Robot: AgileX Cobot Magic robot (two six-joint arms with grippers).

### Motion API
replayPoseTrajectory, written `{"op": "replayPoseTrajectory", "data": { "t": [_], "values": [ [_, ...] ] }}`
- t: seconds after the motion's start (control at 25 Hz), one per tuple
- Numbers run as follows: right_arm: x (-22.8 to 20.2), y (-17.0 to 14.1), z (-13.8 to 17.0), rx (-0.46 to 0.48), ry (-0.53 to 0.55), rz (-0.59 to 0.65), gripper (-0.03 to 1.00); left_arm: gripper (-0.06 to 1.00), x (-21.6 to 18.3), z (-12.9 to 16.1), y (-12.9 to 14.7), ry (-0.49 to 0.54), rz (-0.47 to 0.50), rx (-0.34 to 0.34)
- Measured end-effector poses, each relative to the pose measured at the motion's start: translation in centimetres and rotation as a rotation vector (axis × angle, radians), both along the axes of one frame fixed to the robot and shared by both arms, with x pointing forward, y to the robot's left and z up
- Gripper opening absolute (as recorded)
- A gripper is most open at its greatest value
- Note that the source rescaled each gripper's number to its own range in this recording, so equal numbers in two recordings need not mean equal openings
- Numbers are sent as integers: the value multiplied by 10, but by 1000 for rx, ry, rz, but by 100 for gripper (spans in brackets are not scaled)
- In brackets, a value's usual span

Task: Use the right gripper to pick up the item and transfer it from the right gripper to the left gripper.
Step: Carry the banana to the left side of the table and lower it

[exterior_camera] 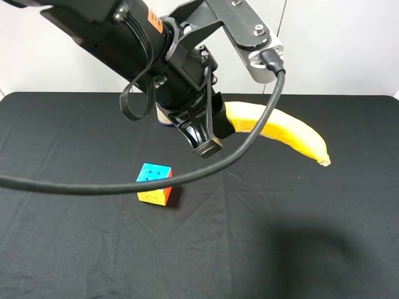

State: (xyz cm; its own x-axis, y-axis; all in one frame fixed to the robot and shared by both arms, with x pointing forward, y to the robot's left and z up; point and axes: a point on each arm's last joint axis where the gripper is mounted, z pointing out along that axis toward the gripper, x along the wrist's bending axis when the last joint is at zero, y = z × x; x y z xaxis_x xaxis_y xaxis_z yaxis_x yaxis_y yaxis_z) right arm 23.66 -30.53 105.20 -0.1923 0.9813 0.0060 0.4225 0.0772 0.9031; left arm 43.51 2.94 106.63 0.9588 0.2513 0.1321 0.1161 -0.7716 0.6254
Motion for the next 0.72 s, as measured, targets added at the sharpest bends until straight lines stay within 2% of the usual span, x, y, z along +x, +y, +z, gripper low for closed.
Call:
{"op": "replayPoseTrajectory", "data": {
  "t": [0.16,0.28,0.44,0.72],
  "values": [
    [-1,0,0,0,-1,-129,100,0,0,0,0,0,0,0],
    [-1,0,0,0,-1,-182,100,0,0,0,0,-3,-3,8],
    [-1,1,0,-1,-1,-189,100,0,2,3,3,-14,17,49],
    [-1,1,0,0,-2,-189,100,0,13,18,12,-53,146,138]
  ]
}}
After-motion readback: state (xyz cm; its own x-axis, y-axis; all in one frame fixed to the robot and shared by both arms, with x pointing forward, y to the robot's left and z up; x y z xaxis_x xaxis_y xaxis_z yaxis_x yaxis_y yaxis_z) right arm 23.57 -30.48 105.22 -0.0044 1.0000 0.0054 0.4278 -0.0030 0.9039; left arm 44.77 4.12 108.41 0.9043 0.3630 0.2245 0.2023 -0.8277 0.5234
